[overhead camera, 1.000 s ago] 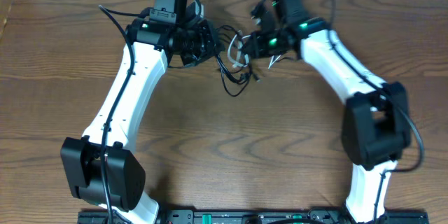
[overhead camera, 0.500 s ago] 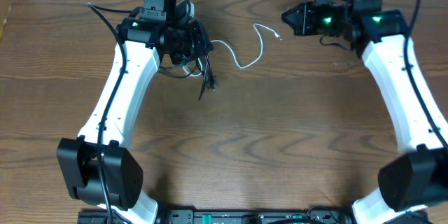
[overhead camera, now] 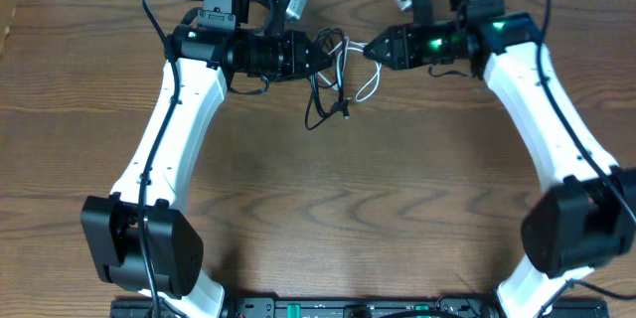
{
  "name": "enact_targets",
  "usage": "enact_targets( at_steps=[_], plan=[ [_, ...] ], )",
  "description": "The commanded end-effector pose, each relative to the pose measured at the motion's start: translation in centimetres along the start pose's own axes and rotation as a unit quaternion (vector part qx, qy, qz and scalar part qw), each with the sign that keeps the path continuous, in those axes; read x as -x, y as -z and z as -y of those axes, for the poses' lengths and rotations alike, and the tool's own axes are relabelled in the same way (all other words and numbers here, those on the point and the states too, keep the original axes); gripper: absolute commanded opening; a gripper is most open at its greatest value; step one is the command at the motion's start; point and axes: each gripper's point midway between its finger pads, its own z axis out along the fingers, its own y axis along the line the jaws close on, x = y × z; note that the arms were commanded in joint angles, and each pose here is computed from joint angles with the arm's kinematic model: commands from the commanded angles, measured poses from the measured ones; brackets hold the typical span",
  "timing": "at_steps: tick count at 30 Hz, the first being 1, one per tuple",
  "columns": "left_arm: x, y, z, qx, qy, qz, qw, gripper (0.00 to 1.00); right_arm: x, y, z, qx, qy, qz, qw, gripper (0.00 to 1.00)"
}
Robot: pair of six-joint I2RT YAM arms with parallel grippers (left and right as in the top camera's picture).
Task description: Untangle cables
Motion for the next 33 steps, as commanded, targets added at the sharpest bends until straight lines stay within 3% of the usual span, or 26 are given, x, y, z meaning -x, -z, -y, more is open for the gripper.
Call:
enact_targets(
  at_steps=[1, 33],
  plan=[
    [0.0, 0.2, 2.2, -0.063, -0.038, -0.006, 0.997, 0.08, -0.7, -1.2, -1.4, 0.072, 0.005, -0.023, 0.997, 0.29],
    [0.1, 0.2, 2.3, -0.066, -0.012, -0.006, 0.998, 0.08, -2.9, -7.7, 2.5, 0.019, -0.004, -0.065, 0.998, 0.27]
  ],
)
